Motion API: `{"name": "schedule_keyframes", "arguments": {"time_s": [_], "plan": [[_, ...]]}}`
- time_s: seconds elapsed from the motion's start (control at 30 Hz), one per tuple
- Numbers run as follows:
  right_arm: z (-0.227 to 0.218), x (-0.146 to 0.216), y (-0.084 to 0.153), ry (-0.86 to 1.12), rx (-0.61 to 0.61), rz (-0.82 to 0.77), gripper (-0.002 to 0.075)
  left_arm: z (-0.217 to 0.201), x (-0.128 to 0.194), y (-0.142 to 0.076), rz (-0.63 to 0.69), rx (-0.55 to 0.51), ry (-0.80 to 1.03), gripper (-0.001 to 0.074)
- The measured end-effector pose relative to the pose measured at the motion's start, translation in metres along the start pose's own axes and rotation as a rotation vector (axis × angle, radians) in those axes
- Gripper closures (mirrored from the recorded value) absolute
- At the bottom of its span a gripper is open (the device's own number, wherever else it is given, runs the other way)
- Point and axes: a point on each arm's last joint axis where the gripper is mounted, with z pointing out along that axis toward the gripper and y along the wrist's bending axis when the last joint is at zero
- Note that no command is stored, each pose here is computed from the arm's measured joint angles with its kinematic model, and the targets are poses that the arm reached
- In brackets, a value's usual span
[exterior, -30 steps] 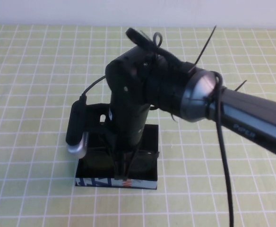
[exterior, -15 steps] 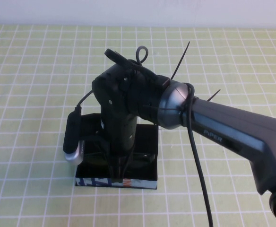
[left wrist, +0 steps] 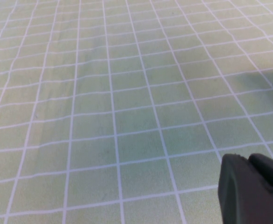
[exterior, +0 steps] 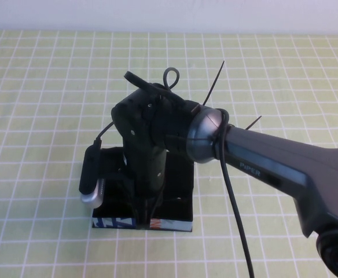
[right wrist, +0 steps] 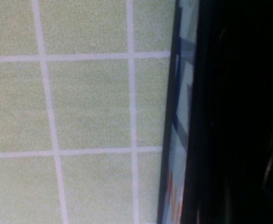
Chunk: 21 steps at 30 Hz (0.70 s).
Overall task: Return glasses to glasses case
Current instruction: Place the glasses in the glasses case
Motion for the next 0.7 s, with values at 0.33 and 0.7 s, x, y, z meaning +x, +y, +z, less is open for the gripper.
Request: {"name": "schedule_keyframes", "arguments": {"time_s": [0.33,0.7], "plan": [[0.000,0.002,-0.003,-0.011,-0.012,0.018,0.0632,0.000,0.000,0.000,0.000,0.000,0.000,0.0737],[-0.011,0.003,-0.004,-0.026,0.011,0.019,0.0459,0.000,0.000,0.000,0.000,0.000,0.000,0.0737]]}}
